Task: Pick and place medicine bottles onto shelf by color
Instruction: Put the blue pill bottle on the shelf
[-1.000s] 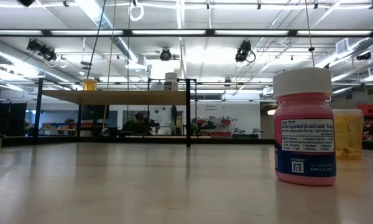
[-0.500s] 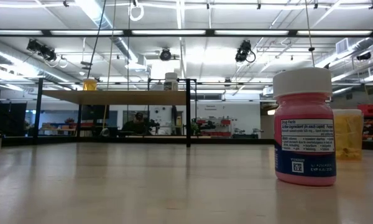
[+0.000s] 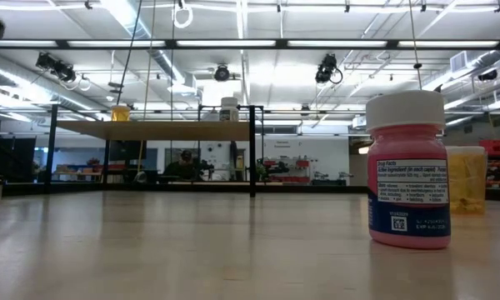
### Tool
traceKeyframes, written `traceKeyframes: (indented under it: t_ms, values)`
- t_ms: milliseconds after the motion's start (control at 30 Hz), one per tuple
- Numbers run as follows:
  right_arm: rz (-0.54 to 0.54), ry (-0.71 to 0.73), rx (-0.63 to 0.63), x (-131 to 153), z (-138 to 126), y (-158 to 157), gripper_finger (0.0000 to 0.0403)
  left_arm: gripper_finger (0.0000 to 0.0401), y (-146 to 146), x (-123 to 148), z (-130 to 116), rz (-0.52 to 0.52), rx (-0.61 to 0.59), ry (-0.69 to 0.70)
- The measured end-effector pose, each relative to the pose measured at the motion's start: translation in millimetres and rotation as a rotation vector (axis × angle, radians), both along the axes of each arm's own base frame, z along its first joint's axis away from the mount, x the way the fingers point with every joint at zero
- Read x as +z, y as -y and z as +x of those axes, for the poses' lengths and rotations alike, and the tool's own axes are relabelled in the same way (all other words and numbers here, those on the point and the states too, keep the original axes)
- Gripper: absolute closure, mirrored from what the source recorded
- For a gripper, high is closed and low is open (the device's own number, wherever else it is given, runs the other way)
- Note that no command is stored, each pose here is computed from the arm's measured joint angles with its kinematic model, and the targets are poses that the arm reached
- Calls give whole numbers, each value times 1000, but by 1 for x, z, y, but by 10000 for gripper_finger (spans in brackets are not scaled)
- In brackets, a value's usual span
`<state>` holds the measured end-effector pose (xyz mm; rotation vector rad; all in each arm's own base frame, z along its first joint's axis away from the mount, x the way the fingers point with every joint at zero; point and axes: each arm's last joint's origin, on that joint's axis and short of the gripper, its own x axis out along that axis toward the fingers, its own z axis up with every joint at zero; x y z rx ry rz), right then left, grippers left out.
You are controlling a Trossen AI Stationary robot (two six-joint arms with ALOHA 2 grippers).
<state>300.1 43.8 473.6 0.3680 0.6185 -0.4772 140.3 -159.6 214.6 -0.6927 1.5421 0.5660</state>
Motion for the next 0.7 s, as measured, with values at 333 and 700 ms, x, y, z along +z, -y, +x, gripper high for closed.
traceKeyframes:
  t_ms: [333, 700]
  values:
    - [-13, -5, 10, 0, 0, 0, 141, 60, 1, -19, 1, -81, 47, 3]
    - [-56, -9, -2, 0, 0, 1, 141, 83, 1, -19, 1, -81, 42, 5]
